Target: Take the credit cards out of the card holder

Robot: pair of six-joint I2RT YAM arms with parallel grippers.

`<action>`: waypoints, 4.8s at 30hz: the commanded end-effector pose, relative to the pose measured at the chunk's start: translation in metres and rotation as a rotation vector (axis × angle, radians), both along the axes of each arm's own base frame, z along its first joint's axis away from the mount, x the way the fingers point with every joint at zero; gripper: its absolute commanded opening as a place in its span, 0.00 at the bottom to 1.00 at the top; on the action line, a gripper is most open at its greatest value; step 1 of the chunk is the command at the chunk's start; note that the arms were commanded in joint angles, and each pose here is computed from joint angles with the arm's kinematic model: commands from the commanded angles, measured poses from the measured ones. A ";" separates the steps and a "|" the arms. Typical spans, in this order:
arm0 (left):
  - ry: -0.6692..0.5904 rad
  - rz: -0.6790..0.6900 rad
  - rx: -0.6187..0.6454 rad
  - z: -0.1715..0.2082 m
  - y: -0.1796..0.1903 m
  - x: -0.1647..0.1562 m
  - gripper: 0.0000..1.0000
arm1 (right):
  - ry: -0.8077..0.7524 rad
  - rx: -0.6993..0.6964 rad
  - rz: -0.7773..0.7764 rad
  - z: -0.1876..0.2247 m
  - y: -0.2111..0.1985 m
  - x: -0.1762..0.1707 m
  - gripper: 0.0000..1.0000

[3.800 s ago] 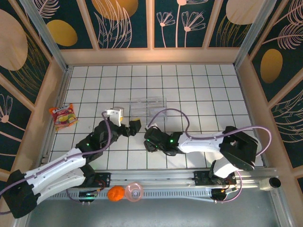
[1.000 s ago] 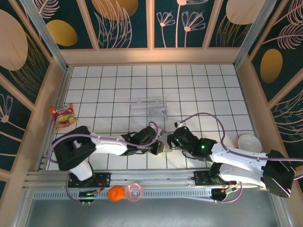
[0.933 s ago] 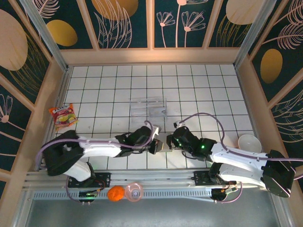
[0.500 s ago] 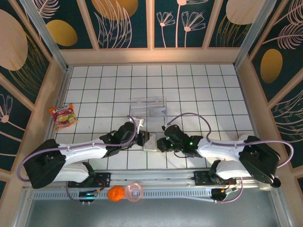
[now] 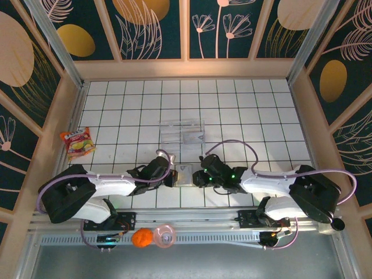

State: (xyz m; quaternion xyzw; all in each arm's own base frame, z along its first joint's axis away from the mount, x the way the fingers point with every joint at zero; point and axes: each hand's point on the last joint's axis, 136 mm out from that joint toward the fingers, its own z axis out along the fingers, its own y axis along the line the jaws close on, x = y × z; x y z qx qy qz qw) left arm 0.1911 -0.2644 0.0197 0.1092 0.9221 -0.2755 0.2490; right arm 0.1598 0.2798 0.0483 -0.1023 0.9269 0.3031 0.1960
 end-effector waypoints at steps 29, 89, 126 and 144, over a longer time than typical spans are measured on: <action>0.003 0.002 -0.037 0.000 0.003 -0.004 0.00 | 0.068 0.147 0.036 0.005 0.046 0.029 0.42; -0.083 -0.033 -0.004 0.022 -0.023 0.025 0.00 | 0.006 0.016 0.000 0.011 0.020 0.026 0.21; 0.072 -0.021 0.055 -0.032 0.009 -0.011 0.00 | 0.110 -0.070 -0.098 -0.033 -0.005 0.024 0.02; -0.007 -0.026 -0.006 0.002 -0.002 0.002 0.03 | -0.028 -0.026 -0.157 0.021 -0.046 0.037 0.00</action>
